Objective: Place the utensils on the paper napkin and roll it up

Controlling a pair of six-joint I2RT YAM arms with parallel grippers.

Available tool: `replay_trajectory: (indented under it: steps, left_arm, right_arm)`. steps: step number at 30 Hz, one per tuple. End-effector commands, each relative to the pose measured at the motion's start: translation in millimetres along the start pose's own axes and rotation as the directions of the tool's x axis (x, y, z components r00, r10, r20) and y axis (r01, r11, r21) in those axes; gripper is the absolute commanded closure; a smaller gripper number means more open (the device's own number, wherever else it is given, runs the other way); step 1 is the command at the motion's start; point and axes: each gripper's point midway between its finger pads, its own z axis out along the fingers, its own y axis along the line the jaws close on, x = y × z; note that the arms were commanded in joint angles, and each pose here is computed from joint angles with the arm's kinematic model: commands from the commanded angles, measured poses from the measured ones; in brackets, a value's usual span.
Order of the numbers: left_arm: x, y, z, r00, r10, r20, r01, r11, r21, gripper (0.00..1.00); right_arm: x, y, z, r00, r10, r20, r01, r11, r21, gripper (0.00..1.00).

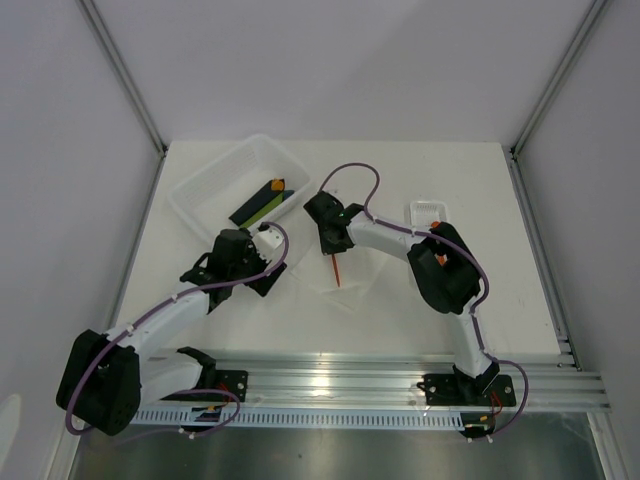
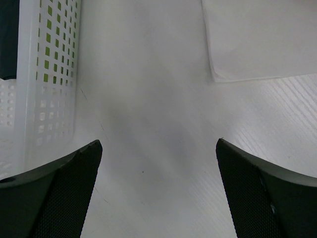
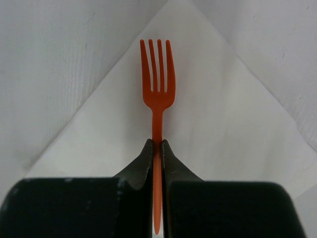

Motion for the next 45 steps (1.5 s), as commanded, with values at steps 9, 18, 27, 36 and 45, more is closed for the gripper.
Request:
replay_trajectory:
  steps: [9, 18, 27, 36, 45]
  left_arm:
    - [-15.6, 4.6, -0.2, 0.999, -0.007, 0.037, 0.008, 1.000, -0.011, 0.01]
    - [-14.9, 4.5, 0.7, 0.999, -0.007, 0.034, 0.008, 1.000, -0.010, 0.01]
    - [-14.1, 4.5, 0.6, 1.000, -0.006, 0.030, 0.006, 1.000, -0.011, 0.00]
    - [-14.1, 4.5, 0.7, 1.000, -0.008, 0.029, 0.008, 1.000, -0.010, 0.01]
    - [-14.8, 5.4, -1.7, 1.000, -0.008, 0.030, 0.008, 1.000, -0.016, 0.00]
  right_arm:
    - [-4.5, 0.8, 3.1, 0.999, 0.049, -0.005, -0.049, 0.999, 0.001, 1.00]
    - [5.6, -6.5, 10.8, 0.996, 0.083, -0.033, -0.083, 0.996, 0.012, 1.00]
    - [1.8, -5.5, 3.6, 0.996, 0.090, -0.021, -0.090, 0.996, -0.001, 0.75]
    - [-41.2, 9.1, -53.2, 0.989, 0.114, 0.095, -0.103, 0.988, -0.112, 0.58]
    - [-96.3, -67.7, -168.2, 0.919, 0.132, 0.373, -0.107, 0.990, -0.087, 0.53]
